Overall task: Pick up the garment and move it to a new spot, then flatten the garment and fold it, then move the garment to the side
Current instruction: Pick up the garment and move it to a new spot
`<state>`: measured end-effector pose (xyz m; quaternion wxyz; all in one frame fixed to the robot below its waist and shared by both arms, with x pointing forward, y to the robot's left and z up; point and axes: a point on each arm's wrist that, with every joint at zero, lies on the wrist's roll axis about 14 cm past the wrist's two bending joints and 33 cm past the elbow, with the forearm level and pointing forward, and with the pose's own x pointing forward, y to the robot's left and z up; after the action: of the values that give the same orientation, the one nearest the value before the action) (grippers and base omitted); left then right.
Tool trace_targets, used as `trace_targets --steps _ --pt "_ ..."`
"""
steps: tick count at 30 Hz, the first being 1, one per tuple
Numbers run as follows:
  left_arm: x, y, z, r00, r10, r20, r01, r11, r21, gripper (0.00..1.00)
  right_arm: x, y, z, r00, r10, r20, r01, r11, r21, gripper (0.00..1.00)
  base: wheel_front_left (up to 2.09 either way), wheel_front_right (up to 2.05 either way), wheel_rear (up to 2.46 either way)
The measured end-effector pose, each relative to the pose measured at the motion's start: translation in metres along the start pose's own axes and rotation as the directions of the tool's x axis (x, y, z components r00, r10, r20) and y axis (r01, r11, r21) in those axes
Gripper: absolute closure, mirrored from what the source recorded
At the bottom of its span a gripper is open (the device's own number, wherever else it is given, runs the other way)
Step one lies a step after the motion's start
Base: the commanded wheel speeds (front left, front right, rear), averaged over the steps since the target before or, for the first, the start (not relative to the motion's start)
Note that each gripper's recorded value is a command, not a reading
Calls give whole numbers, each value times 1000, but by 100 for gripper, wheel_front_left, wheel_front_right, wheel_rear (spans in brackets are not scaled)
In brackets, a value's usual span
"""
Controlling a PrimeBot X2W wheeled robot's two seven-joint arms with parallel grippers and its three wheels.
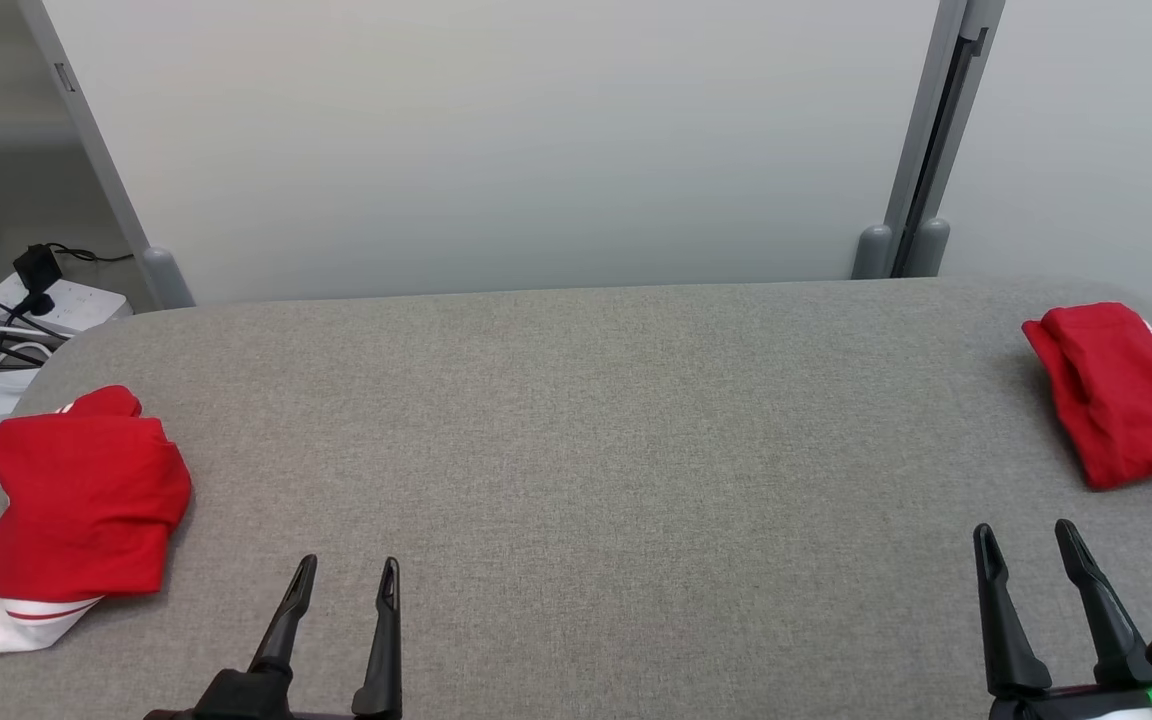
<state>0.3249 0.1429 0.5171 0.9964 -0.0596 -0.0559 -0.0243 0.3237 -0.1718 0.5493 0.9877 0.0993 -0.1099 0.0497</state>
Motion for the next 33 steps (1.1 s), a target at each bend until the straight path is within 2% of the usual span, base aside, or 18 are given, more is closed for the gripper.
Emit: trace_targets --steps 7,13,22,33 --pt "-1 0 -4 1000 -1 -12 1 1000 -1 0 1 2 -4 1000 7 -13 -7 1000 6 0 0 0 0" --pt "-6 10 1 999 33 2 -33 999 -2 0 9 19 -10 998 61 -28 -60 998 29 0 0 0 0" --pt "-24 41 11 989 144 33 -144 990 0 0 24 59 -22 981 185 -54 -181 981 72 0 0 0 0" --pt "-53 83 20 951 302 62 -304 953 8 0 42 106 -37 943 324 -81 -313 942 125 0 0 0 0"
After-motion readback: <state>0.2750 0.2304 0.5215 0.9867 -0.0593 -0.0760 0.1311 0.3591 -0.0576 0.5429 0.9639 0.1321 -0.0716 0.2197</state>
